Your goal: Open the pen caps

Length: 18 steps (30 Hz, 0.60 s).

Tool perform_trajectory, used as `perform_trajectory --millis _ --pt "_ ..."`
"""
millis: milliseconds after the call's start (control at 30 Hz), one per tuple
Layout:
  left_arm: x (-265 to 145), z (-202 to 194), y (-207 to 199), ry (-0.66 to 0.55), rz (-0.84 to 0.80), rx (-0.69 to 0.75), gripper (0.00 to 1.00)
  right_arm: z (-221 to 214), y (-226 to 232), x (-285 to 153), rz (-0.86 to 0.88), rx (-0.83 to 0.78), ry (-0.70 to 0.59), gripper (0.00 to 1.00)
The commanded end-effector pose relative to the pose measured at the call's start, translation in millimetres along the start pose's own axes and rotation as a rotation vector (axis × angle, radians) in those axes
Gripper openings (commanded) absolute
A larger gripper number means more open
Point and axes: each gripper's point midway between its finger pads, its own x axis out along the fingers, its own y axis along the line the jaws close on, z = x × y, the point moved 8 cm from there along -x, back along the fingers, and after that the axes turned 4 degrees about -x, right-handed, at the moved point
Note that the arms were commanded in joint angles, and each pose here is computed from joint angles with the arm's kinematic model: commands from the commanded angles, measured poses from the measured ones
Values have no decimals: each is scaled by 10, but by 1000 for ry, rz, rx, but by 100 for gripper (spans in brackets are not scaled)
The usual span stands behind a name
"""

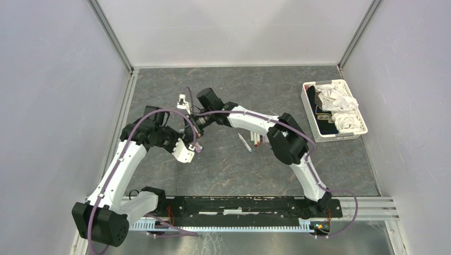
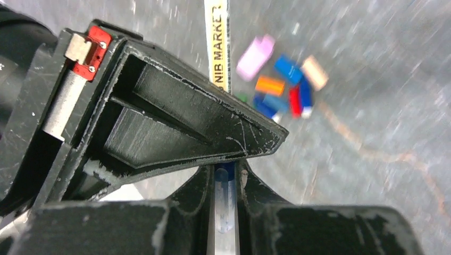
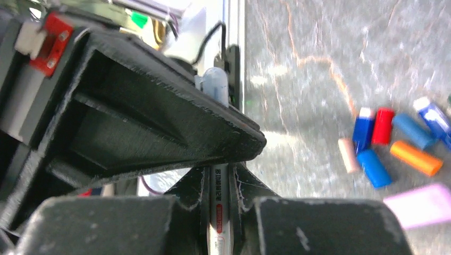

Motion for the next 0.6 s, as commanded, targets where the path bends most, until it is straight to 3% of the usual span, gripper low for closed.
perform_trajectory --millis 0,67,100,133,233,300,400,567 --pt "-178 60 57 18 39 -22 2 -1185 -211 -220 -223 49 159 0" --pt "-446 -399 -227 204 60 -114 2 -2068 165 -591 -263 44 133 0" --pt "-539 -643 -412 261 55 -111 2 -2334 330 -741 -269 77 60 0" --pt "-528 -737 -549 247 -5 -88 2 -2465 400 -838 -264 93 -37 0" --pt "-381 -504 -289 47 38 81 2 -2178 456 -970 -284 71 7 0" --pt "-209 -193 21 80 88 175 2 -1904 494 -1002 -289 31 42 0" --pt "-145 47 86 43 52 138 2 -1626 502 -1011 -276 0 14 0" --pt "-110 80 53 19 42 86 2 -1420 350 -1079 -336 -10 12 0"
